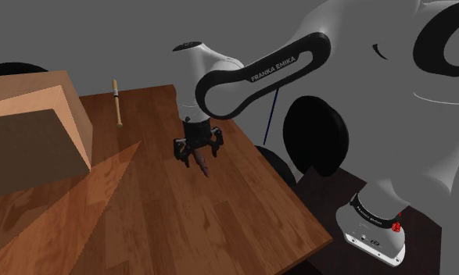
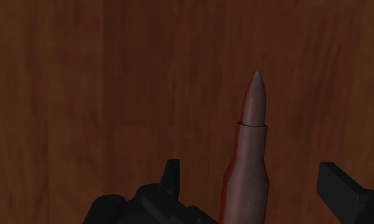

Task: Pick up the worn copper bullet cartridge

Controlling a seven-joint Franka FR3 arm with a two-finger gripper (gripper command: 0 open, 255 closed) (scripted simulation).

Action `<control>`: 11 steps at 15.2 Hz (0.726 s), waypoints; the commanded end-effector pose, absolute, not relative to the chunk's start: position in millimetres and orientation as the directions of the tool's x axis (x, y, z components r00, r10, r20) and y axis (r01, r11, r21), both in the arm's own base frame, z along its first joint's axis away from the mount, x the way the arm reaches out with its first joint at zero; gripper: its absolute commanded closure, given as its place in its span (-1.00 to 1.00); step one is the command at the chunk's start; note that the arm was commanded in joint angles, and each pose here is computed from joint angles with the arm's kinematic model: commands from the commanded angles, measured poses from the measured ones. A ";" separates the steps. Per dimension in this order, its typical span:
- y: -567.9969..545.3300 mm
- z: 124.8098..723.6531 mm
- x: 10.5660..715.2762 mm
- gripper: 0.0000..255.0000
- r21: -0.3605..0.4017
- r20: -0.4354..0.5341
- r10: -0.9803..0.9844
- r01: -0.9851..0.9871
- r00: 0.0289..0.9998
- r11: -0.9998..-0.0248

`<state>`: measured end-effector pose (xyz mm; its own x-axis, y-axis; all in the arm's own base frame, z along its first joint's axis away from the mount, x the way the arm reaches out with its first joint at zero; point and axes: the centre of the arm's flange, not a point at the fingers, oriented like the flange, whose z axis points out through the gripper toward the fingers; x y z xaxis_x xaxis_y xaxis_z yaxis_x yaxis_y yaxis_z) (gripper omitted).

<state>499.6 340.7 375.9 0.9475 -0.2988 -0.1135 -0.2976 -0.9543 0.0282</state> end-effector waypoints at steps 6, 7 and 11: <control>340.0 367.8 499.6 1.00 0.028 -0.113 -0.299 -0.298 0.948 -0.954; 339.7 367.6 499.5 1.00 0.028 -0.113 -0.299 -0.298 0.948 -0.954; 339.4 368.0 500.0 1.00 0.028 -0.113 -0.299 -0.298 0.948 -0.954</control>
